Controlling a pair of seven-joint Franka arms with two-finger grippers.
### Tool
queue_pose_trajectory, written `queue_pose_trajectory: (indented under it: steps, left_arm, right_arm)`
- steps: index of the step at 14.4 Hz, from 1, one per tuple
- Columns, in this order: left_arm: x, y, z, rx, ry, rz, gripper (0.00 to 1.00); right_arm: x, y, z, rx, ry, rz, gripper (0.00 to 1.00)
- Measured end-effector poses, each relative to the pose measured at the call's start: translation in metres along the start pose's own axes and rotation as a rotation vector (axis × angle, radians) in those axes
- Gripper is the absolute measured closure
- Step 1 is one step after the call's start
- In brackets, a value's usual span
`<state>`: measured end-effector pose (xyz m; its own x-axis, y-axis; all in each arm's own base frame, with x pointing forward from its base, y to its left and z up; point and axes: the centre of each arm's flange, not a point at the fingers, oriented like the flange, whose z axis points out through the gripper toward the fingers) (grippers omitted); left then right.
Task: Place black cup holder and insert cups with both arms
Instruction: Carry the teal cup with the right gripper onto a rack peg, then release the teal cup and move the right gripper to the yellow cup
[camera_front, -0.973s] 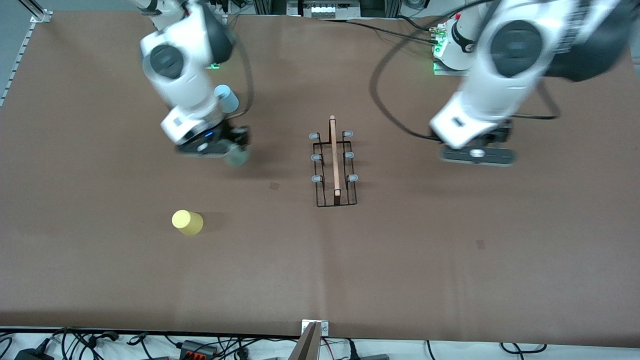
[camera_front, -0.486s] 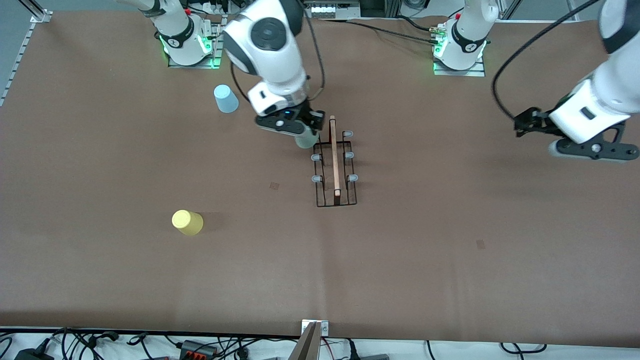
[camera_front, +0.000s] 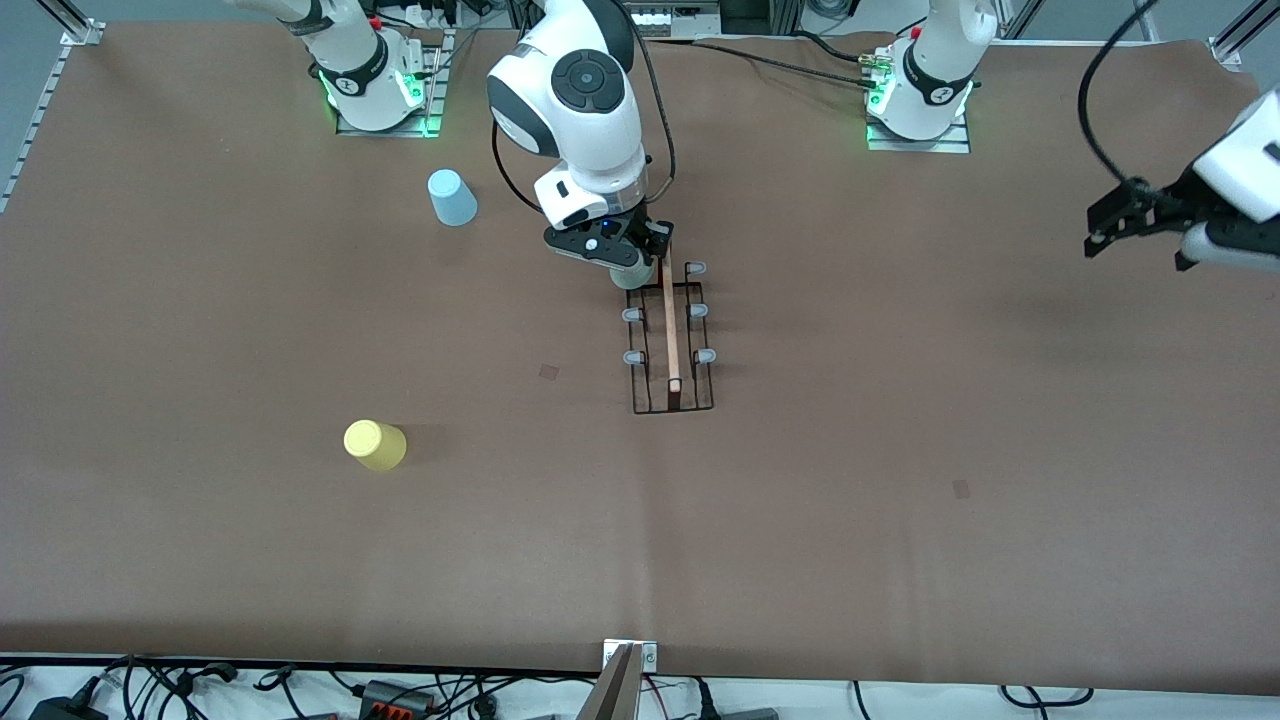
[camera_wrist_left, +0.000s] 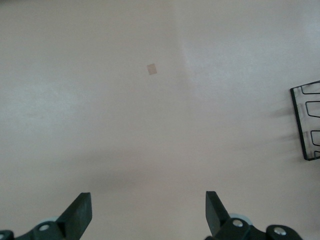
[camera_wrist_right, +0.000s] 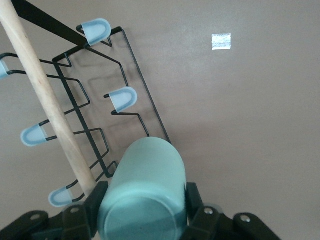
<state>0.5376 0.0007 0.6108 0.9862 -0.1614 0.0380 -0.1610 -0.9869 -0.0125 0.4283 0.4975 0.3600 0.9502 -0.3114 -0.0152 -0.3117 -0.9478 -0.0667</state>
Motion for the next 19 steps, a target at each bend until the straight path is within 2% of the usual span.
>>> queue_pose_trajectory:
  steps: [2,6,8,11,14,16,18,19]
  left_arm:
    - [0.002,0.003,-0.006,0.037,0.008,0.017,0.0]
    - [0.012,0.001,-0.002,0.047,0.001,0.019,0.0]
    - [0.013,0.003,-0.001,0.047,0.001,0.023,0.0]
    - [0.014,0.008,-0.004,0.023,0.011,0.025,0.0]
    - [0.013,0.006,-0.004,0.015,0.005,0.02,0.0]
    - [0.012,0.007,-0.003,0.013,-0.008,0.02,0.0]
    - [0.012,0.007,-0.003,0.012,-0.011,0.021,0.0]
    - [0.012,0.008,-0.004,0.012,-0.01,0.023,0.0]
  right_arm:
    - [-0.001,0.0,0.008,-0.01,-0.007,-0.001,0.32]
    - [0.009,0.0,0.006,-0.004,-0.001,0.013,0.01]
    - [0.031,0.005,-0.01,0.018,0.017,0.045,0.0]
    - [0.098,0.044,-0.031,0.016,0.049,0.015,0.0]
    - [0.195,0.139,-0.028,-0.044,0.051,-0.126,0.0]
    - [0.249,0.214,-0.016,-0.094,0.031,-0.225,0.0]
    - [0.284,0.272,-0.005,-0.116,0.021,-0.281,0.0]
    - [0.296,0.289,-0.001,-0.114,0.034,-0.295,0.0]
